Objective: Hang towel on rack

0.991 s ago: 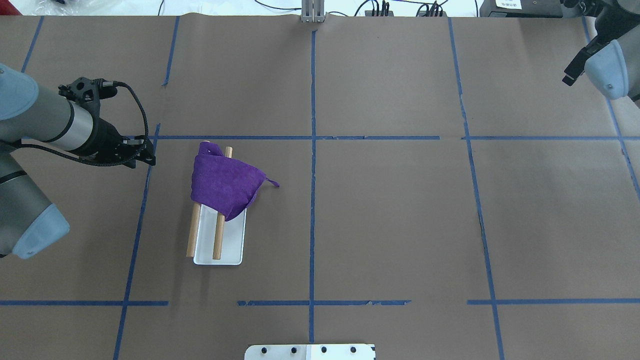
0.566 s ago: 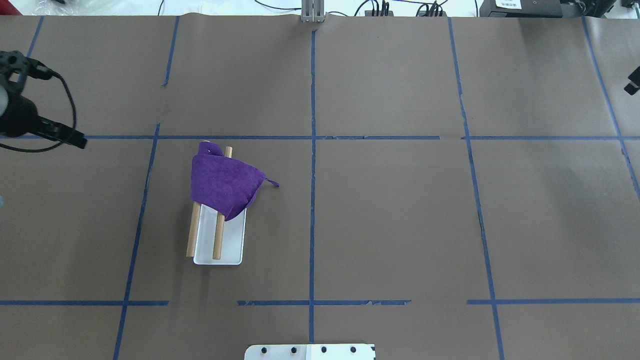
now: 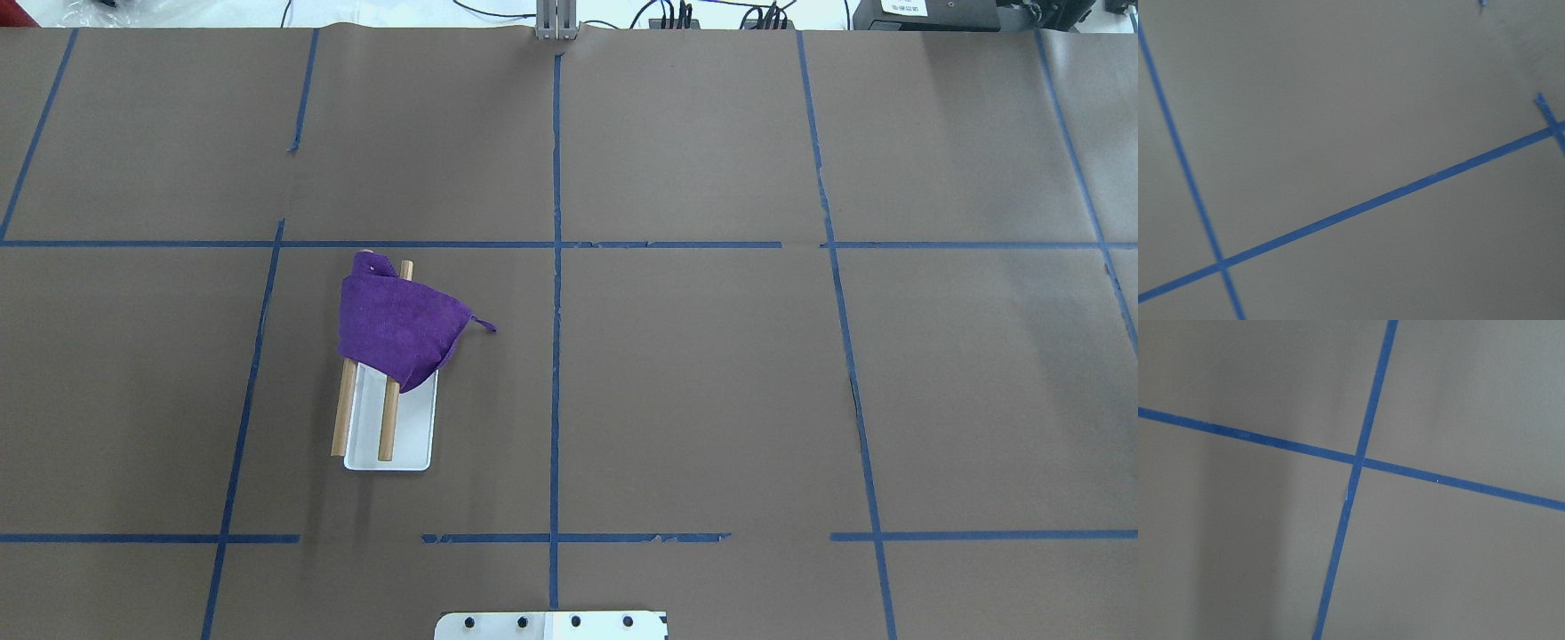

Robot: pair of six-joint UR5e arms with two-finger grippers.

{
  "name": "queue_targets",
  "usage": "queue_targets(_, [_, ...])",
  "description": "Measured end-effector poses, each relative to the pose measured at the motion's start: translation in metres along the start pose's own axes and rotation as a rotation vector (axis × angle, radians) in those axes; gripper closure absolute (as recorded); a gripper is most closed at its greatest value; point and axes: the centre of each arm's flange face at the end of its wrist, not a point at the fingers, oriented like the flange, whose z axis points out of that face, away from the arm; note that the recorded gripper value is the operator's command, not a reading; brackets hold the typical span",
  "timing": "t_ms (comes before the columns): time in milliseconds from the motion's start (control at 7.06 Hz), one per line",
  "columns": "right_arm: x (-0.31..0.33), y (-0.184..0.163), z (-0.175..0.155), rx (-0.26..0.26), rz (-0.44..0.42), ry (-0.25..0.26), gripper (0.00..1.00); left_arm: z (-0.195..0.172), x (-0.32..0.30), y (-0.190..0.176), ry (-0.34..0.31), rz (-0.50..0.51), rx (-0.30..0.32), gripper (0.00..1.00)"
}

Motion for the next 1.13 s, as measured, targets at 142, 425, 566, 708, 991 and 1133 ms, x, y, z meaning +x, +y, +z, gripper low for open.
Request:
queue_targets(142, [0.003, 0.014, 0.003, 0.002, 0.040, -0.006, 0.00, 0.008, -0.023, 0.023, -0.005, 0.009, -0.040, 0.00])
queue_targets(425, [0.001, 0.024, 0.003, 0.013, 0.070, -0.008, 0.00, 0.014, -0.075, 0.058, 0.017, -0.014, -0.098, 0.00])
queue_targets(566, [0.000, 0.026, 0.003, 0.015, 0.075, -0.008, 0.00, 0.014, -0.095, 0.076, 0.078, -0.076, -0.110, 0.00])
queue_targets(708, [0.000, 0.026, 0.003, 0.016, 0.076, -0.008, 0.00, 0.013, -0.105, 0.091, 0.134, -0.126, -0.107, 0.00])
queue_targets(991, [0.000, 0.026, 0.002, 0.017, 0.076, -0.008, 0.00, 0.012, -0.109, 0.100, 0.172, -0.157, -0.100, 0.00])
queue_targets(1133, [0.000, 0.026, 0.002, 0.018, 0.075, -0.008, 0.00, 0.009, -0.109, 0.096, 0.173, -0.157, -0.093, 0.00])
